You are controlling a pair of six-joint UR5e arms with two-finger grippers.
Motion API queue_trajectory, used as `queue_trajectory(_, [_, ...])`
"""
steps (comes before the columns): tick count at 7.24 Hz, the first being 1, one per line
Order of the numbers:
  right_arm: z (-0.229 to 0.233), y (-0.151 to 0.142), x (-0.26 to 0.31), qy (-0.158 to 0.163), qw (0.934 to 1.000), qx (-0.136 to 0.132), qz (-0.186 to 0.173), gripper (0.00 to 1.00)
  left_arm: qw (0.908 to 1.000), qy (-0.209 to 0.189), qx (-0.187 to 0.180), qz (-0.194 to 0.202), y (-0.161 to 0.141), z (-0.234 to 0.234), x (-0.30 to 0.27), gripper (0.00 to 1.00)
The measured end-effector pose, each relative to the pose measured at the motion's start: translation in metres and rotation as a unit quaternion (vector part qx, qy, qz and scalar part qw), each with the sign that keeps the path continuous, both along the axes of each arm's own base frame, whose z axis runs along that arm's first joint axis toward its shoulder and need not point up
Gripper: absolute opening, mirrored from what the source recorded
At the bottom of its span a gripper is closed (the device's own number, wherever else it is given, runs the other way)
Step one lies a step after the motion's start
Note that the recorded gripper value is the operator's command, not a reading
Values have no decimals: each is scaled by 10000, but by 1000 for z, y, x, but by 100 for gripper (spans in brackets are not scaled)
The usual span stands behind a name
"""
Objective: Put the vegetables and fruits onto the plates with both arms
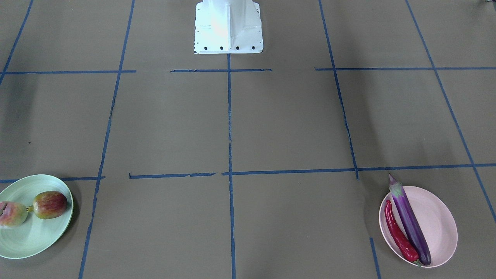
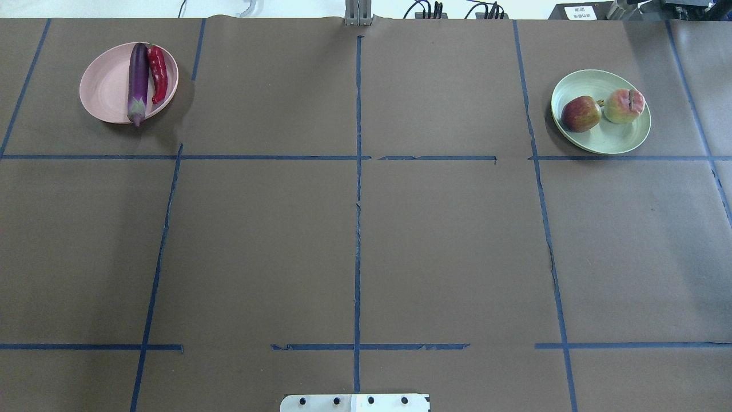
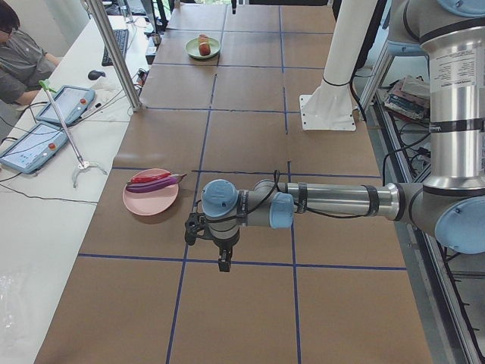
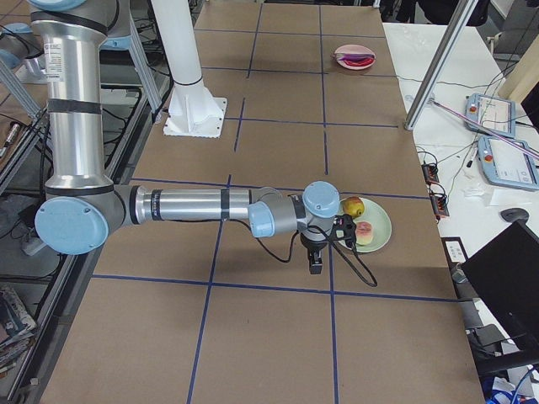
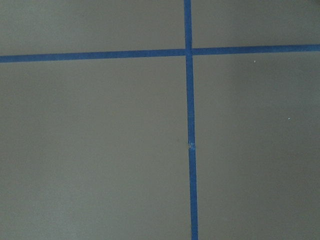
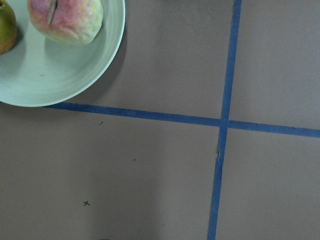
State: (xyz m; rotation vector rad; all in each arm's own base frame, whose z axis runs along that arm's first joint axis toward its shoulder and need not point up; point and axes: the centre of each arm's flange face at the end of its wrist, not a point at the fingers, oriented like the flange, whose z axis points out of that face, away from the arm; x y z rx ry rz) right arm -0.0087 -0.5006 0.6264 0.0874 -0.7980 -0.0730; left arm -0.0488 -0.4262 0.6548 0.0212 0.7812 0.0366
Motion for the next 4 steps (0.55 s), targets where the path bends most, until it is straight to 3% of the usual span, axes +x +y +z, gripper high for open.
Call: queue_trajectory(4, [5, 35, 6, 44, 10000, -20, 8, 100, 10000, -19, 30, -8, 1, 1, 0, 100])
